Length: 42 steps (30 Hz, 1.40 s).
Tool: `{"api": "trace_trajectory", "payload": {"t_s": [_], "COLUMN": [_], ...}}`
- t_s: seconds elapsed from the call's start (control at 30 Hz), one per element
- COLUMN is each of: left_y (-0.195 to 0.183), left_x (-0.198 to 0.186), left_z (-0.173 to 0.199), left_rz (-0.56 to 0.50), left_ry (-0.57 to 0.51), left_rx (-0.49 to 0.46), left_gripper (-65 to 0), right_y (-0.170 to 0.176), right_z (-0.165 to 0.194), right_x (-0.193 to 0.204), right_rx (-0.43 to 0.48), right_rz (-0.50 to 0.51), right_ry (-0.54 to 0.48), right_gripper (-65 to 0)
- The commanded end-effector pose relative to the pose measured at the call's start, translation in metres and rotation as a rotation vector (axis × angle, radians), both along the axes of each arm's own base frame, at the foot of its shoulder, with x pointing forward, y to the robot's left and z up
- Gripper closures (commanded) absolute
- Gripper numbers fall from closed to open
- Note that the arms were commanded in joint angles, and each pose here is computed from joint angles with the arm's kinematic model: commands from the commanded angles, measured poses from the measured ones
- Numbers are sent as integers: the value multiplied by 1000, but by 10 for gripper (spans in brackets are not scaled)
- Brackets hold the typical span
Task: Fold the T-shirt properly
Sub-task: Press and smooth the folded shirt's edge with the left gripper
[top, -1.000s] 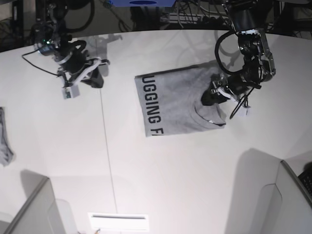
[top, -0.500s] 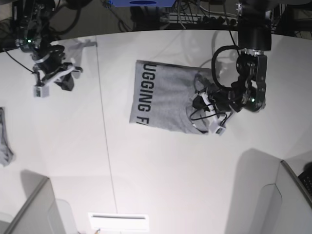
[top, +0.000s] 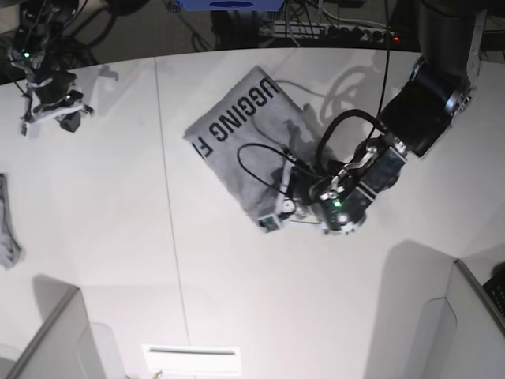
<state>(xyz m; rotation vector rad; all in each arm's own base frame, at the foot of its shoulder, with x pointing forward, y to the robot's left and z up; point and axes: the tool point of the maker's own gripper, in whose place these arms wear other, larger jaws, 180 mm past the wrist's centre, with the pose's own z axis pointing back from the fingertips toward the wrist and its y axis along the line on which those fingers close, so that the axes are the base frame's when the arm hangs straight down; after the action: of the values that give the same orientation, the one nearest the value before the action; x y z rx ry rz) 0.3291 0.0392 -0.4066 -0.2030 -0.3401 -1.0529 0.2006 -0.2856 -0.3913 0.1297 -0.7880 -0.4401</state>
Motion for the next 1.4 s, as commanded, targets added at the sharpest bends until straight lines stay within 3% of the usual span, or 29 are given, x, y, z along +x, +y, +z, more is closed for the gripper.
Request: {"api": "trace_trajectory", "payload": {"t_s": [0.0, 0.17, 0.3, 0.43, 0.57, 1.37], "left_y": [-17, -60, -86, -97, -101, -114], "left_x": [12, 5, 2, 3, -11, -2], "left_z": [17, 21, 27, 24, 15, 26], "left_rz": [-47, -227, -312, -446, -627, -607], "left_ry": [-54, -105, -154, -250, -265, -330], "left_rx": [-35, -51, -86, -16, 51, 38], "left_gripper": [0, 0, 0, 0, 0, -5], "right_y": [-10, -23, -24, -17, -12, -4], "right_z": [12, 9, 4, -2, -8, -9], "right_x": [4, -14, -24, -33, -42, -37], "right_rx": [-24, -19, -4, 13, 28, 52], "right_rz": [-14, -93, -135, -140, -149, -152], "right_ry": [-43, -30, -21, -1, 16, 4], "right_gripper": [0, 0, 0, 0, 0, 0]}}
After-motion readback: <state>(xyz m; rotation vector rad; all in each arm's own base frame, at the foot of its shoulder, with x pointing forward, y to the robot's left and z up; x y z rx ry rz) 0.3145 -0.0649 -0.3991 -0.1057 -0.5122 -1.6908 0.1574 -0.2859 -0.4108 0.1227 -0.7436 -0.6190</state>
